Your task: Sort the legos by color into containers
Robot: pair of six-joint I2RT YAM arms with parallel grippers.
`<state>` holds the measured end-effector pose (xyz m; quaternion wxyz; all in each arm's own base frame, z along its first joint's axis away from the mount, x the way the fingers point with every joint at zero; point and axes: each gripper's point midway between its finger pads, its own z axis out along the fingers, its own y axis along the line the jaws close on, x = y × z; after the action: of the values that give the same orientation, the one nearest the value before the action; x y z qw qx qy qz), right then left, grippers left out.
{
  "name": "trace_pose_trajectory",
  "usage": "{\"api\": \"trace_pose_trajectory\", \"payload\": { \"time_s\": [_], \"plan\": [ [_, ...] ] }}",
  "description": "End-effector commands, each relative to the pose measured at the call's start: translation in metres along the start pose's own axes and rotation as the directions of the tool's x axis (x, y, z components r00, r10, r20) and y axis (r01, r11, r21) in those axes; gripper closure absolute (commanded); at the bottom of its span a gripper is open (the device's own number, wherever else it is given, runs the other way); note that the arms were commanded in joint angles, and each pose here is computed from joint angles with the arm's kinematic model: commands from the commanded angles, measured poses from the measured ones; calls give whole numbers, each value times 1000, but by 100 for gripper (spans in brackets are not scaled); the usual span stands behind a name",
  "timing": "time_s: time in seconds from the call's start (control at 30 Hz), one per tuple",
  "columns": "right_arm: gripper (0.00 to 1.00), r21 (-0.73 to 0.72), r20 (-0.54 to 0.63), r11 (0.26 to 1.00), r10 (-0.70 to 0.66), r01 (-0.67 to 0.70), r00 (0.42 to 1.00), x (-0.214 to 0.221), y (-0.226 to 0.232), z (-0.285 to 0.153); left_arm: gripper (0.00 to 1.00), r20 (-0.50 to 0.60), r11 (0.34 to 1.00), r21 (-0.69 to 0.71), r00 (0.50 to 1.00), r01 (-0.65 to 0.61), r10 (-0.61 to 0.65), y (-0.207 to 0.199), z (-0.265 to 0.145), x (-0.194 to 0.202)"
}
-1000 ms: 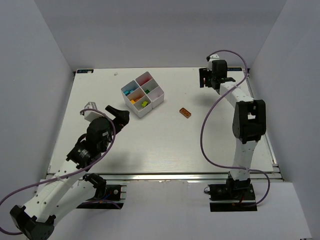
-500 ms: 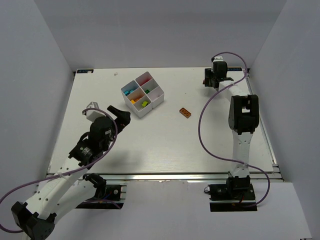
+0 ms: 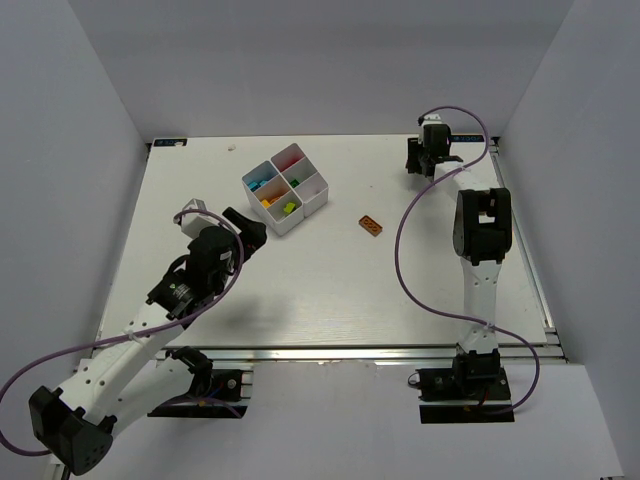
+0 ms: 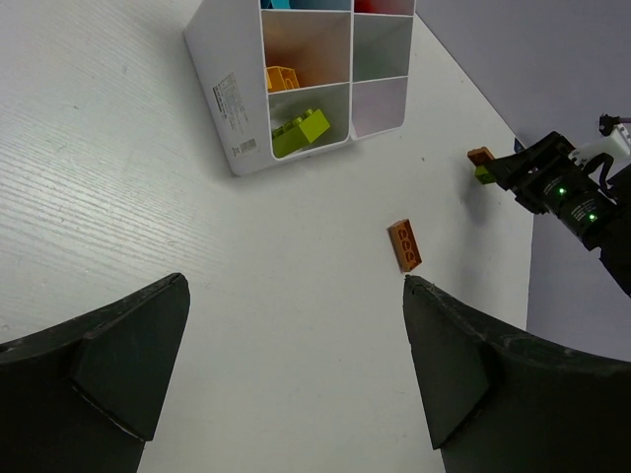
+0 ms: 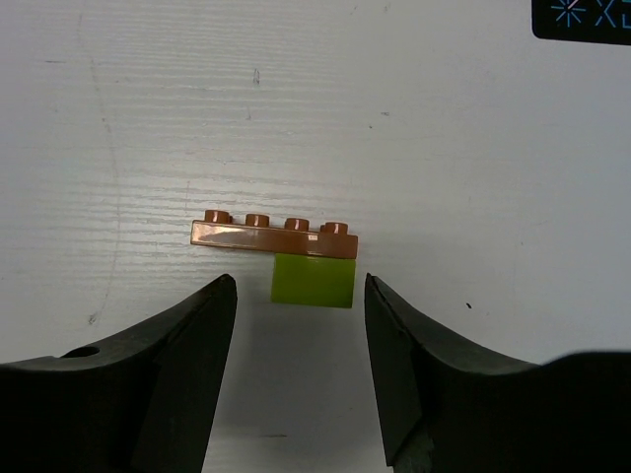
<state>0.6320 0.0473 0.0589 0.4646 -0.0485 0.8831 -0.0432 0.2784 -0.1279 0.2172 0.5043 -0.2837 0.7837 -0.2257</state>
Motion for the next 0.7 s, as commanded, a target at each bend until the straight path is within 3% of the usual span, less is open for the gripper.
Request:
{"api": "trace_pose_trajectory", "payload": {
  "time_s": [0.0, 0.4, 0.67],
  "plan": [
    [40, -4, 47, 1000, 17, -17, 999, -17, -2, 2, 2, 30, 999, 30, 999, 14, -15, -14, -4, -15],
    [48, -6, 45, 1000, 19, -19, 999, -10, -6, 15, 2, 25, 1000, 23, 1000, -8, 8, -20, -3, -18],
    [58, -27, 39, 999, 39, -38, 998, -6, -5, 19, 2, 25, 1000, 25, 1000, 2, -2, -24, -1, -20]
  ]
}}
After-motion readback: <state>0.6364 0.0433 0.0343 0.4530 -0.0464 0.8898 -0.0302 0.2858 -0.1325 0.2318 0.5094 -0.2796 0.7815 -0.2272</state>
